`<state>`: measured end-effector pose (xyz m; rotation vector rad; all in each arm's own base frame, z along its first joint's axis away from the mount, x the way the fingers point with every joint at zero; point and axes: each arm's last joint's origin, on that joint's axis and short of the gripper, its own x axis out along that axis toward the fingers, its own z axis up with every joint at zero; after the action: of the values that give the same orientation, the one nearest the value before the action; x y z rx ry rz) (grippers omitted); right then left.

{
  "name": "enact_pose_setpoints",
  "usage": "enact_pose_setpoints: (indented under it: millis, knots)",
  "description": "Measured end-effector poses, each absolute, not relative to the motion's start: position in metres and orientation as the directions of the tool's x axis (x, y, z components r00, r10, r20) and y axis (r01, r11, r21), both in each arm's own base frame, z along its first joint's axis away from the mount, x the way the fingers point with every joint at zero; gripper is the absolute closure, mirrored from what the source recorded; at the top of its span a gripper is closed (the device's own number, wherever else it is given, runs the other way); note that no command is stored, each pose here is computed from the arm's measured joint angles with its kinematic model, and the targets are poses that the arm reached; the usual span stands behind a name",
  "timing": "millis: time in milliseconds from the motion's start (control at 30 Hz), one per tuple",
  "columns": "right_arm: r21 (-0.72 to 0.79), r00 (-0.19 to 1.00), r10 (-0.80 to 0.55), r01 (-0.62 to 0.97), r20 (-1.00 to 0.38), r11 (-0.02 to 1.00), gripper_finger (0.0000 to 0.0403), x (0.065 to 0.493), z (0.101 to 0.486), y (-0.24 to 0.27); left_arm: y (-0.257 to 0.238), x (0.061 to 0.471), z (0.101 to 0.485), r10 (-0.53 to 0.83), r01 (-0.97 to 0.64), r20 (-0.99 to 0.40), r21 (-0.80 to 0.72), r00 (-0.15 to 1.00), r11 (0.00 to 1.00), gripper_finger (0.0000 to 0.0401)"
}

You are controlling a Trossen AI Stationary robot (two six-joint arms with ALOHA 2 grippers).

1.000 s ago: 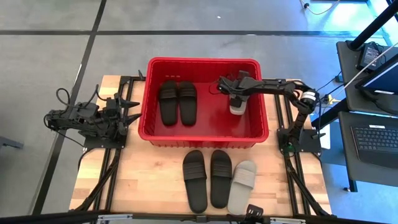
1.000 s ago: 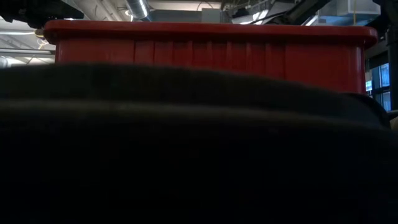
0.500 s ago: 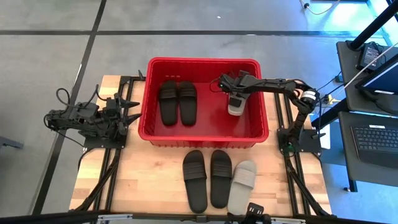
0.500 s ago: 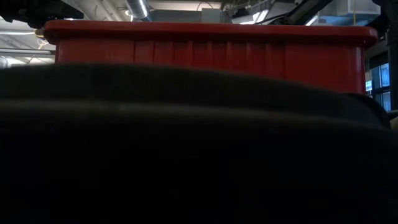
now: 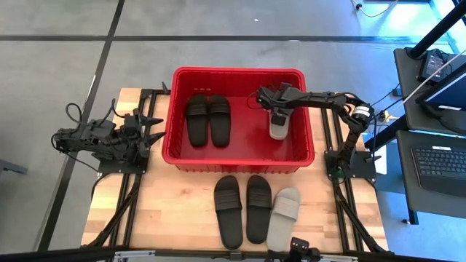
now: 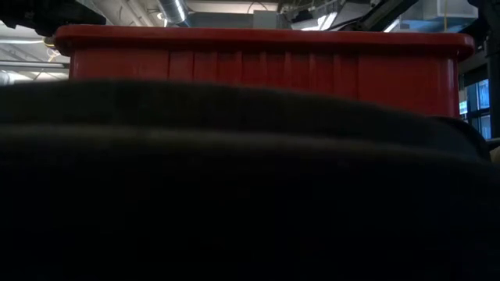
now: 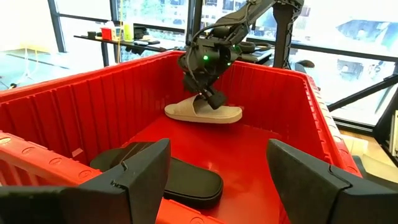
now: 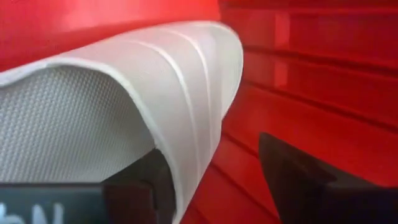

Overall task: Pick and place slides into bin
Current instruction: Put the white slide into the red bin

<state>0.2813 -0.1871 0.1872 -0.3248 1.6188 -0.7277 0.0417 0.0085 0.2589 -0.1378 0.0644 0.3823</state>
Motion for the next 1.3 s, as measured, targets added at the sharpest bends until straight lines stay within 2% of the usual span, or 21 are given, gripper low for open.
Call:
enact_pose_setpoints:
  millis: [200,433,833,1300]
  knots:
    - [-0.613,-0.2,-0.581,0.191,-0.789,0.766,0.0192,0.28,0.187,-0.186,0.009,0.042,0.259,0.367,-0.376,-0.088,-0.122,0.926,0.918,0.0141]
    - [-0.479,-0.148,-0.458,0.189,-0.877,0.857,0.0192,0.28,0.184,-0.181,0.009,0.042,0.259,0.368,-0.377,-0.088,-0.122,0.926,0.918,0.0141]
    - [-0.417,-0.195,-0.385,0.171,-0.902,0.892,0.0192,0.273,0.183,-0.176,0.009,0.042,0.259,0.368,-0.377,-0.089,-0.122,0.926,0.918,0.0141]
    - [-0.56,-0.298,-0.512,0.101,-0.805,0.822,0.0192,0.268,0.186,-0.179,0.009,0.042,0.259,0.368,-0.377,-0.088,-0.122,0.926,0.918,0.0141]
